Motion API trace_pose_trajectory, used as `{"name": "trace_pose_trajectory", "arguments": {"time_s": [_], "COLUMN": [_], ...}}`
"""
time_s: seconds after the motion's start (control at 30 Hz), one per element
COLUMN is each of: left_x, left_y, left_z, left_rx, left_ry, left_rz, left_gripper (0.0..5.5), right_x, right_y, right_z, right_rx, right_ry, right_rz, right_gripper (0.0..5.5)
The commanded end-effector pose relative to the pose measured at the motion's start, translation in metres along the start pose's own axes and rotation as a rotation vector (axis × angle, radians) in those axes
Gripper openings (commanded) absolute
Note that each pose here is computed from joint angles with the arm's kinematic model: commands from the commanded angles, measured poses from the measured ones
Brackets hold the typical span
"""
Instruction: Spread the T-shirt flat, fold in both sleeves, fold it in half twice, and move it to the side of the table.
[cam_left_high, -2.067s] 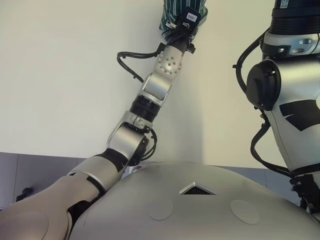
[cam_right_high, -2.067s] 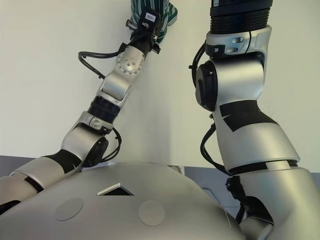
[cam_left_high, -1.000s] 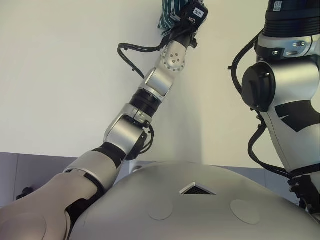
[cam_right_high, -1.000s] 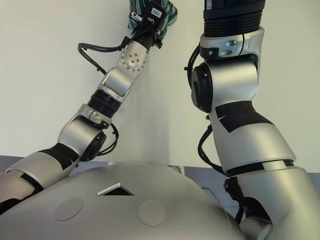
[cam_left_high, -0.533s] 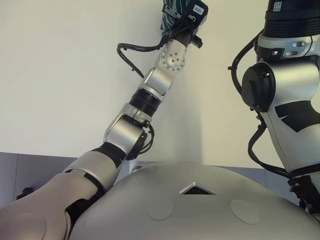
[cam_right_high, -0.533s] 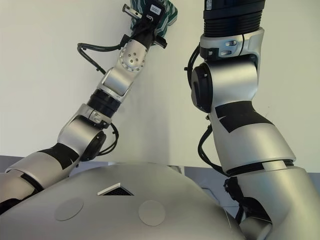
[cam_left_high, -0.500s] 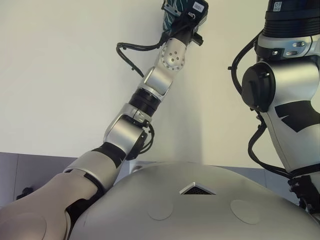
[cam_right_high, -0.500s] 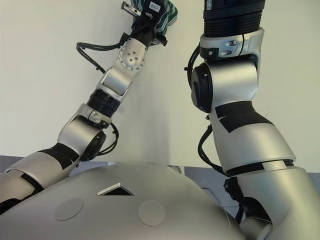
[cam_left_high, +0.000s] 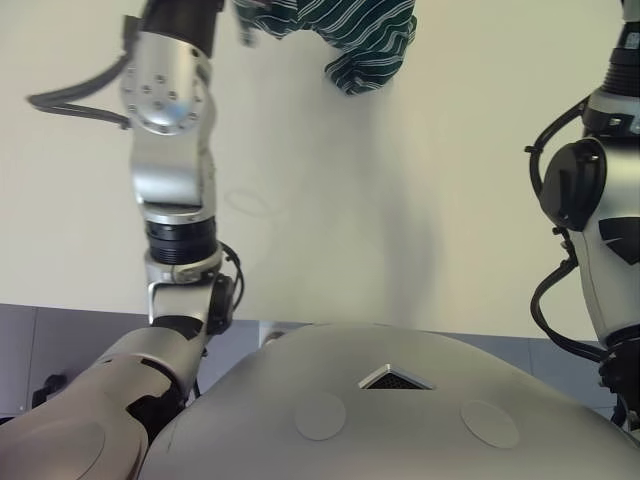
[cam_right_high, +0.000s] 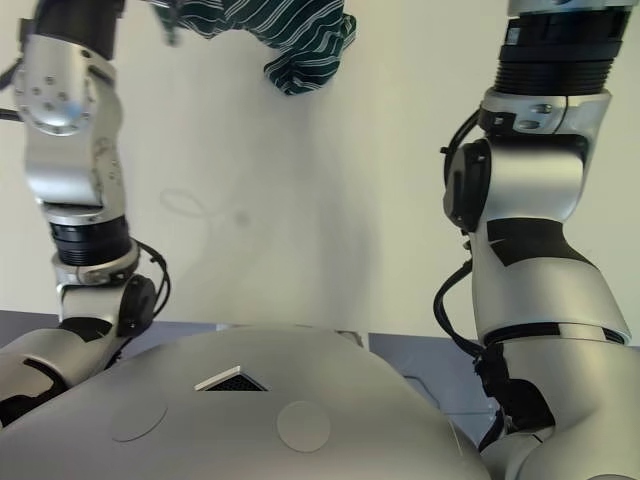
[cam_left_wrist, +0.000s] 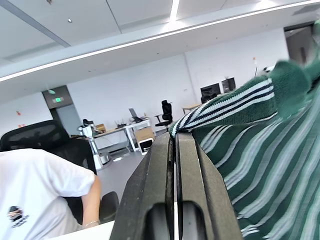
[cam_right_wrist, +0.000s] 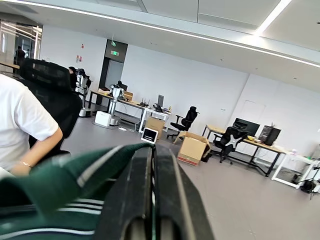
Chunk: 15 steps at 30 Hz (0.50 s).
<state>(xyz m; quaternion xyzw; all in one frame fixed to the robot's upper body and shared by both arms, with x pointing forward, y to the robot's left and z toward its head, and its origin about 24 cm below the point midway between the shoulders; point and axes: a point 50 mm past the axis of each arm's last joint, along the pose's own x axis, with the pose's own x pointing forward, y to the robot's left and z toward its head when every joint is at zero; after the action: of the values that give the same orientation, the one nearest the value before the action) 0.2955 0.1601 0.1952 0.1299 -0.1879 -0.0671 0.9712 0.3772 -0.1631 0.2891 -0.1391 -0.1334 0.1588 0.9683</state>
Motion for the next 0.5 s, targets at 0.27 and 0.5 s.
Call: {"name": "trace_pose_trajectory", "arguments": {"time_s": [0.27, 0.5], "left_x": [0.077, 0.121], "left_y": [0.083, 0.096], "left_z": [0.029, 0.039], "left_rx": [0.252, 0.333], "left_ry": [-0.084, -0.048], "left_rz": [-0.033, -0.079], "left_gripper": [0.02, 0.02], "right_x": [0.005, 0.027], "right_y": [-0.019, -0.036], "right_z": [-0.002, 0.007], "right_rx": [-0.364, -0.433], "right_ry": [-0.001, 0.001], "right_rz": [0.067, 0.018], "right_gripper": [0.00, 0.00]}}
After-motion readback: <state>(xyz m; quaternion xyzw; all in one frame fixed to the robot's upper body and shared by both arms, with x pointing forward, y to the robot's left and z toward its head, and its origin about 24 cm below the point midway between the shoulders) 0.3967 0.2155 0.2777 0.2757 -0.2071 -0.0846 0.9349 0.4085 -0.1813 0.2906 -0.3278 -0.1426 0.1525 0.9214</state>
